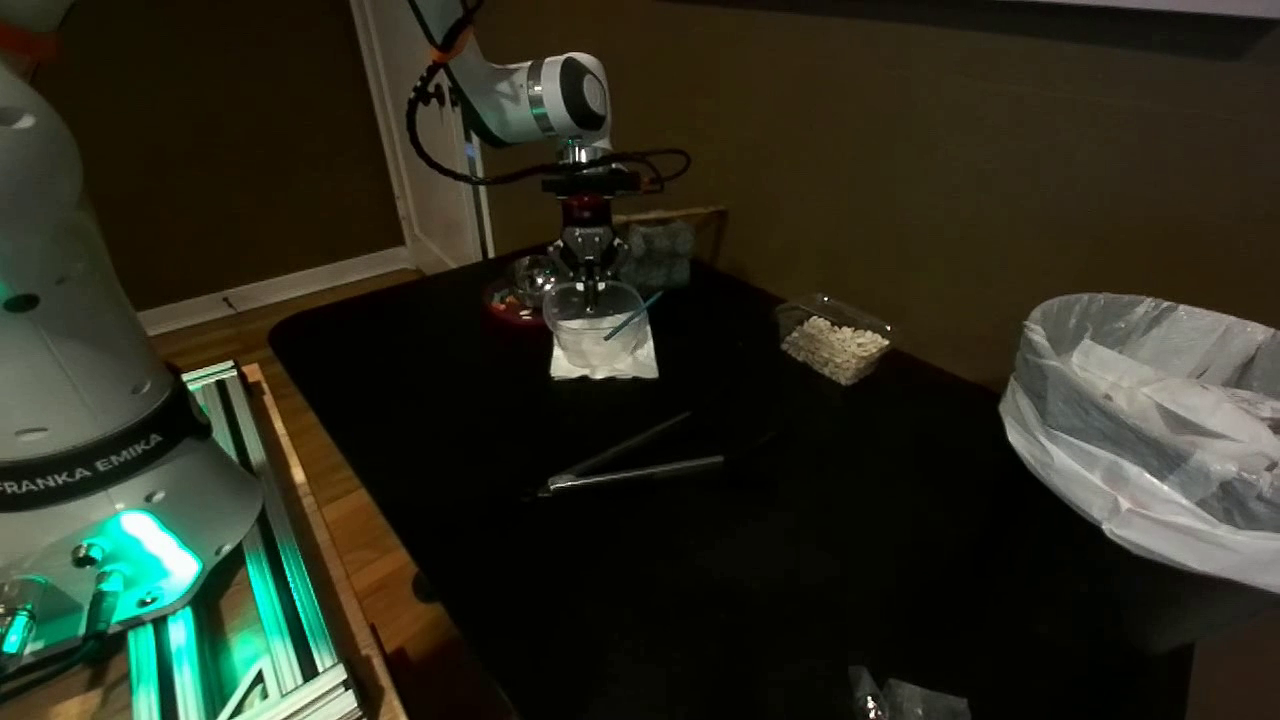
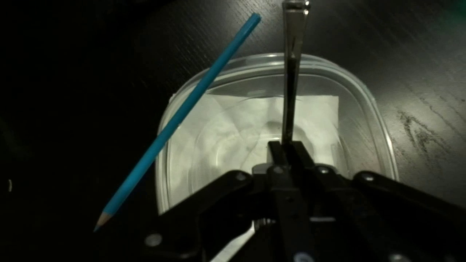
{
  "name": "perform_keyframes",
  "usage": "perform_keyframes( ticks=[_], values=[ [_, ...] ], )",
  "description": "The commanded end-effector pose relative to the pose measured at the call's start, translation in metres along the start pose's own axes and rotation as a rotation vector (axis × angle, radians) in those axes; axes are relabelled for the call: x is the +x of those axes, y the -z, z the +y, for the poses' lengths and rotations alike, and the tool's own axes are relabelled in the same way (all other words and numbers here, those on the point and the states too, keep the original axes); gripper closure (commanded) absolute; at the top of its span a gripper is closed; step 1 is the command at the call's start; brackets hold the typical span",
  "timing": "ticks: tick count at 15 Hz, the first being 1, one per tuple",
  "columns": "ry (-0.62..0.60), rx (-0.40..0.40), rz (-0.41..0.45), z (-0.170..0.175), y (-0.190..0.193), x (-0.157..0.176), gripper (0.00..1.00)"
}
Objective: Put the spoon into the bowl
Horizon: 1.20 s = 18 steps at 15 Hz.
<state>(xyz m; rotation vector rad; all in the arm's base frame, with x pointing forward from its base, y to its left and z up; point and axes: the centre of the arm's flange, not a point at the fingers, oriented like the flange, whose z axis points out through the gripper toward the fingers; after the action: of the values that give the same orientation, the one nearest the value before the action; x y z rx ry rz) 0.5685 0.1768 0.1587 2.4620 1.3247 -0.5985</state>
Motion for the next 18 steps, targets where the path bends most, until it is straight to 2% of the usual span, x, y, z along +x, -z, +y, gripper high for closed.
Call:
perform_keyframes(
  ticks=[1,7,11,13,15,18],
  values=[
    [-0.012,0.006,-0.056,-0.008,-0.010,0.008,0.72],
    [-0.017,-0.010,-0.068,-0.018,-0.008,0.006,0.30],
    [-0.003,-0.070,-0.038,-0.030,0.009,0.000,0.01],
    [0.014,-0.121,-0.006,-0.037,0.024,-0.008,0.00],
    [0.001,-0.213,0.059,-0.047,0.043,-0.023,0.00],
    [-0.016,-0.308,0.198,-0.051,0.063,-0.041,0.00]
  ],
)
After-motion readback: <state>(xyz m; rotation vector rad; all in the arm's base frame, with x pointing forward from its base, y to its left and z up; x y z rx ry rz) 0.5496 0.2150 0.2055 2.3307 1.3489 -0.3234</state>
